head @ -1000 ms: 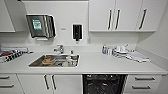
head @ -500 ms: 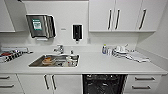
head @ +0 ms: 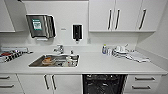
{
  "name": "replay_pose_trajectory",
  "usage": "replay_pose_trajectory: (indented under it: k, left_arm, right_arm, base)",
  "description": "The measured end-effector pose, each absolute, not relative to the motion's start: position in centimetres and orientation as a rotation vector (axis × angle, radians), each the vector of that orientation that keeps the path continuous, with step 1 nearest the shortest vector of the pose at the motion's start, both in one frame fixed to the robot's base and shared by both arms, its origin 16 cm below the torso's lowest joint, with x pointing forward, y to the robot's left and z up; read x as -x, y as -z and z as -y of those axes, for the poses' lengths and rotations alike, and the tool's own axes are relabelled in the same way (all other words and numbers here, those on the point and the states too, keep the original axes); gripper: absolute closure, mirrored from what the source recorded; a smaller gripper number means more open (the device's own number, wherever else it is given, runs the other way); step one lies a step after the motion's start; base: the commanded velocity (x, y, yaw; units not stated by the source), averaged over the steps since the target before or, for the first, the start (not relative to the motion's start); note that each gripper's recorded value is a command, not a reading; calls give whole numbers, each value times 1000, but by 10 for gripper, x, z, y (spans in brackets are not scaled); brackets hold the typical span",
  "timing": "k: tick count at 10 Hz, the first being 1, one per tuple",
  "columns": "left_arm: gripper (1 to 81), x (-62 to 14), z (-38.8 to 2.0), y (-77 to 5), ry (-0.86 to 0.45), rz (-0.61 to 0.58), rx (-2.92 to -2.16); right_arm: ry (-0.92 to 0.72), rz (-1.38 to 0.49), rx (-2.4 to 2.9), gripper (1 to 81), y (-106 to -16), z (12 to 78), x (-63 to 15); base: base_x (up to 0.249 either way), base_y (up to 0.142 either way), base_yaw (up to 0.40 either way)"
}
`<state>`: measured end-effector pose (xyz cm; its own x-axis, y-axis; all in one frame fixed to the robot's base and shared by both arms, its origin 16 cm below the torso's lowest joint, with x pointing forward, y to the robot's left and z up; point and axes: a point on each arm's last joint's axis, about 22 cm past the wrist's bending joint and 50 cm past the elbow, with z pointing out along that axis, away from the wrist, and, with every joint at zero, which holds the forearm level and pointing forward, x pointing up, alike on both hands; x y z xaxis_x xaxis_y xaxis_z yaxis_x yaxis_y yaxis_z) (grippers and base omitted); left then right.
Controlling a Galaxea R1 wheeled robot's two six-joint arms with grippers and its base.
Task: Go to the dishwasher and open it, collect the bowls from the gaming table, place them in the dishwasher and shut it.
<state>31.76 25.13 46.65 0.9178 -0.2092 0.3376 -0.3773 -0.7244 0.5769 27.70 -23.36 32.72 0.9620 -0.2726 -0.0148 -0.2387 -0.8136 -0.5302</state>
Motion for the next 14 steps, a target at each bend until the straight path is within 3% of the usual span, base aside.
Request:
replay_pose_trajectory:
  k: [8, 11, 14]
  left_arm:
    - [10, -253, -238, -357, -290, 307, -2501]
    - [10, -244, -242, -330, -282, 291, -2554]
    - [10, -229, -236, -299, -264, 272, -2604]
  right_arm:
    - [127, -302, 2740, 10, -262, 261, -242]
    - [110, -290, 2722, 10, -248, 222, -203]
    - [161, -279, 2772, 10, -237, 228, -207]
  base:
    - [0, 0, 0]
    - [0, 0, 0]
    - [0, 0, 0]
